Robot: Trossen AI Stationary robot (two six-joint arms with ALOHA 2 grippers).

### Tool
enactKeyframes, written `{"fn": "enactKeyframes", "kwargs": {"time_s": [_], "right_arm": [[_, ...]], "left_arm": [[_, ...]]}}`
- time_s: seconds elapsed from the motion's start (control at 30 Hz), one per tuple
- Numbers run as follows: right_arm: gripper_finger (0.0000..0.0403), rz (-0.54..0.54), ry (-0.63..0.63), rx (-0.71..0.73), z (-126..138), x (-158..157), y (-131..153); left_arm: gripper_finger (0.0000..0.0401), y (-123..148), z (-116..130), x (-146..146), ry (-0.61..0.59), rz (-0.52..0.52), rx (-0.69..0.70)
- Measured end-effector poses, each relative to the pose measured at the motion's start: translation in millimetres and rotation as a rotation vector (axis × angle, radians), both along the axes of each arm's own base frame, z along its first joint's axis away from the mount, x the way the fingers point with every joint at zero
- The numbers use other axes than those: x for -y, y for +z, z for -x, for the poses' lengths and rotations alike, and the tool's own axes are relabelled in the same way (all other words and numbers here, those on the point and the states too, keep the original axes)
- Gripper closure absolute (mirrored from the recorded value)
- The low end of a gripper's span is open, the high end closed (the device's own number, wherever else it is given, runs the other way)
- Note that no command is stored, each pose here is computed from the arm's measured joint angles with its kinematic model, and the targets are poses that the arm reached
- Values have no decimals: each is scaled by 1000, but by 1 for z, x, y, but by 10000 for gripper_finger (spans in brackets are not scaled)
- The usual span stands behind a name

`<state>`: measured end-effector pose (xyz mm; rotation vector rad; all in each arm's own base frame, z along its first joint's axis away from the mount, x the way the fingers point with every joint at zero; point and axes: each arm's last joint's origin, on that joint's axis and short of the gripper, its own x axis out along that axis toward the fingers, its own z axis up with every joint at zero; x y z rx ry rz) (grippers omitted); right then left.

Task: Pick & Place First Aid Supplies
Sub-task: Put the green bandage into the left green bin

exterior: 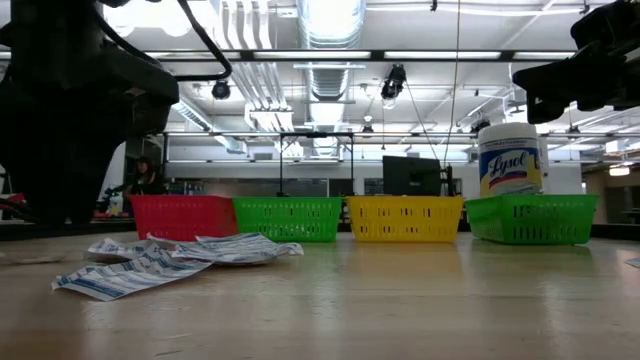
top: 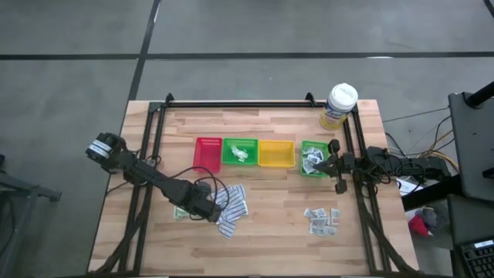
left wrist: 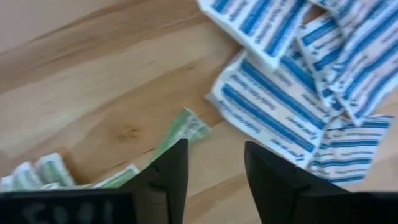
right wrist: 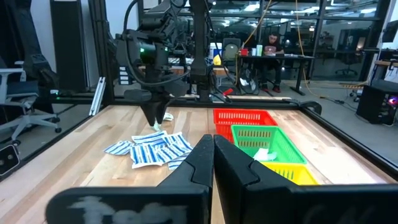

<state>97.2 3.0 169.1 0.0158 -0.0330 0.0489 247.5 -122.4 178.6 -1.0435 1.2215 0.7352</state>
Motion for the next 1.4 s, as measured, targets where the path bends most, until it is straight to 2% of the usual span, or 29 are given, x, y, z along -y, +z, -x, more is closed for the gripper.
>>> {"fn": "enactKeyframes", "kwargs": {"time_s": [0.33, 0.73, 0.93, 1.23, 1.4], "right_arm": [[394, 0, 0, 0, 0, 0, 0], [394, -1, 0, 0, 0, 0, 0], [394, 0, 0, 0, 0, 0, 0], [394, -3, 0, 0, 0, 0, 0], [394, -3, 0, 0, 0, 0, 0]], "left_arm": [[247, -1, -2, -2, 72, 21, 12], [247, -11, 4, -5, 128, 29, -27], [248, -20, 6, -5, 154, 50, -3], [248, -26, 11, -6, 159, 93, -54], [248, -27, 13, -7, 148, 84, -71]]}}
